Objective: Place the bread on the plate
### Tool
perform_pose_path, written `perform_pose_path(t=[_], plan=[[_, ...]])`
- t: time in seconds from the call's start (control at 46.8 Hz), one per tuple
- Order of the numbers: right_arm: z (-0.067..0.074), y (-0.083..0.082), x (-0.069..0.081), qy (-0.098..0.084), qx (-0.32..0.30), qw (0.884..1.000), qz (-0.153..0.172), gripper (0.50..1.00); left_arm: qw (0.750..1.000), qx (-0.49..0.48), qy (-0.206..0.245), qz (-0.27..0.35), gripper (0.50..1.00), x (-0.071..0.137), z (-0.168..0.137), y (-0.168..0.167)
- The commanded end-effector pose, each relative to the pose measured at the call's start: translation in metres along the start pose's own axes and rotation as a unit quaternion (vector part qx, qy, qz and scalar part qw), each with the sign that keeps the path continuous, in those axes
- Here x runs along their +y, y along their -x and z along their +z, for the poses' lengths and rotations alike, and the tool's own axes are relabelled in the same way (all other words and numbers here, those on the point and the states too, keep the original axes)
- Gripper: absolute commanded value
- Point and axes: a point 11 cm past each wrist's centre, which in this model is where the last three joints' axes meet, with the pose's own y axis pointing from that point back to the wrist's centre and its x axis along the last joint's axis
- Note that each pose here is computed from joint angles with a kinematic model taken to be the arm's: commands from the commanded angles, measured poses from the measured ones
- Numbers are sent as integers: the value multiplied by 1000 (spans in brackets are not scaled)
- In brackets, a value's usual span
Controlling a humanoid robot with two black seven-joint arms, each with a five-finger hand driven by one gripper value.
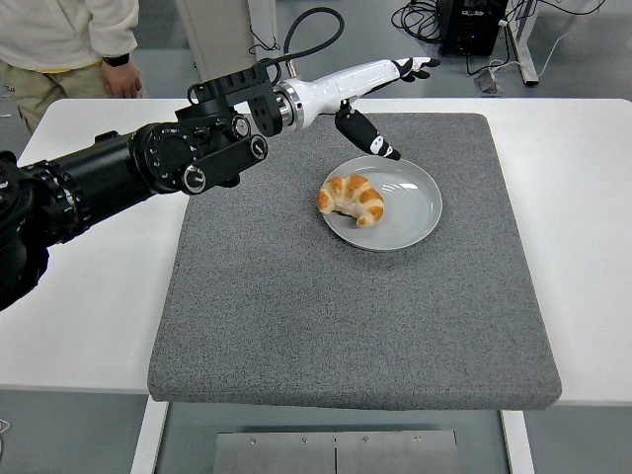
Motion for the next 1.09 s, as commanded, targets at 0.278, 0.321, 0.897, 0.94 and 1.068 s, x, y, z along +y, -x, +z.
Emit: perform_pose_path(t=[0.278,0.321,0.897,0.94,1.068], plan=[[-1,0,0,-1,0,1000,0,1000,979,172,5,105,971,9,-8,-55],[0,0,0,0,0,1000,0,1000,976,182,-7,117,971,13,-19,-57],[-1,0,0,-1,0,1000,0,1000,867,424,-69,253,971,61,-102,-57],[0,0,0,0,0,1000,-1,1000,860,429,-77,264,971,71,-114,-56],[-2,5,-1,-2,-7,1000,-8,1000,839,446,-99,296,971,102,-147,-52]])
